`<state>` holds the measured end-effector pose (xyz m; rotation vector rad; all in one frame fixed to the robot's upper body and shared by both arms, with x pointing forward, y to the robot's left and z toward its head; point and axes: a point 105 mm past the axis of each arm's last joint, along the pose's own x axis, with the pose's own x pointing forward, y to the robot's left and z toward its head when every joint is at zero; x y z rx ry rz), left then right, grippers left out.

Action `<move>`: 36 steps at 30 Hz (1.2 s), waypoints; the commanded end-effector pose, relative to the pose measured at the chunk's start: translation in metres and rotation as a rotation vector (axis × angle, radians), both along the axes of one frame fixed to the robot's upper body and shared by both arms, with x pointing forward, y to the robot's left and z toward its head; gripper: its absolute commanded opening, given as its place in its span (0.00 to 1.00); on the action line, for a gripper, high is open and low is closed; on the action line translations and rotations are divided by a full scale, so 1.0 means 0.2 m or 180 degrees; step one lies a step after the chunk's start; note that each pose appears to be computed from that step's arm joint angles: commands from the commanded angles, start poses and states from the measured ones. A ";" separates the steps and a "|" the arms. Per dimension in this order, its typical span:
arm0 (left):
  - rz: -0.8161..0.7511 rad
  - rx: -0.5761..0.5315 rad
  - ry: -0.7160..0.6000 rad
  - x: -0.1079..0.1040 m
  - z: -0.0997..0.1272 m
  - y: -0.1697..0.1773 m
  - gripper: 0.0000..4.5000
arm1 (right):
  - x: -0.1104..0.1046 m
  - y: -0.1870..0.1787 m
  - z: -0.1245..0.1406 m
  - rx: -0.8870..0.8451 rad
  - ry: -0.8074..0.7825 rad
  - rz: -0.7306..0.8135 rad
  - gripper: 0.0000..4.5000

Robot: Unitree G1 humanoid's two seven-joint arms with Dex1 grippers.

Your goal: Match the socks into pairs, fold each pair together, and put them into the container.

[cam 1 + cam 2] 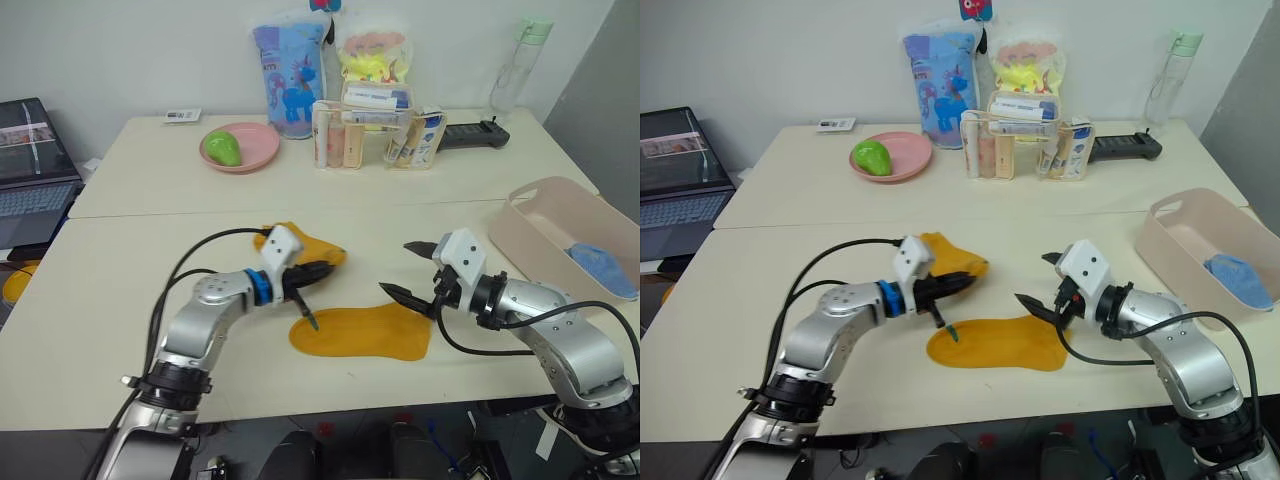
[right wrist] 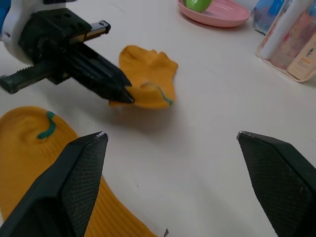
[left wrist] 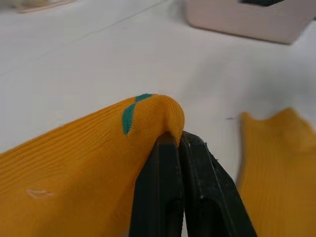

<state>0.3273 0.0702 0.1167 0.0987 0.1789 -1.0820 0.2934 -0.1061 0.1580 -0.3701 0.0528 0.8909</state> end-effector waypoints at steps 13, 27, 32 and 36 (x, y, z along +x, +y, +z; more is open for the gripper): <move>0.0109 -0.0201 -0.0104 0.13 0.11 0.11 0.79 | 0.03 -0.08 -0.01 -0.0344 -0.0176 -0.0293 1.00; 0.1209 0.0784 -0.0503 0.50 -0.02 0.41 0.99 | 0.13 0.12 -0.15 -0.0555 0.0190 -0.0045 1.00; 0.1188 0.0812 -0.0428 0.50 -0.05 0.41 0.96 | 0.15 0.14 -0.24 -0.0715 0.0352 -0.0023 0.96; 0.1141 0.0743 -0.0395 0.49 -0.06 0.40 0.71 | 0.19 0.17 -0.29 -0.0794 0.0450 -0.0006 0.71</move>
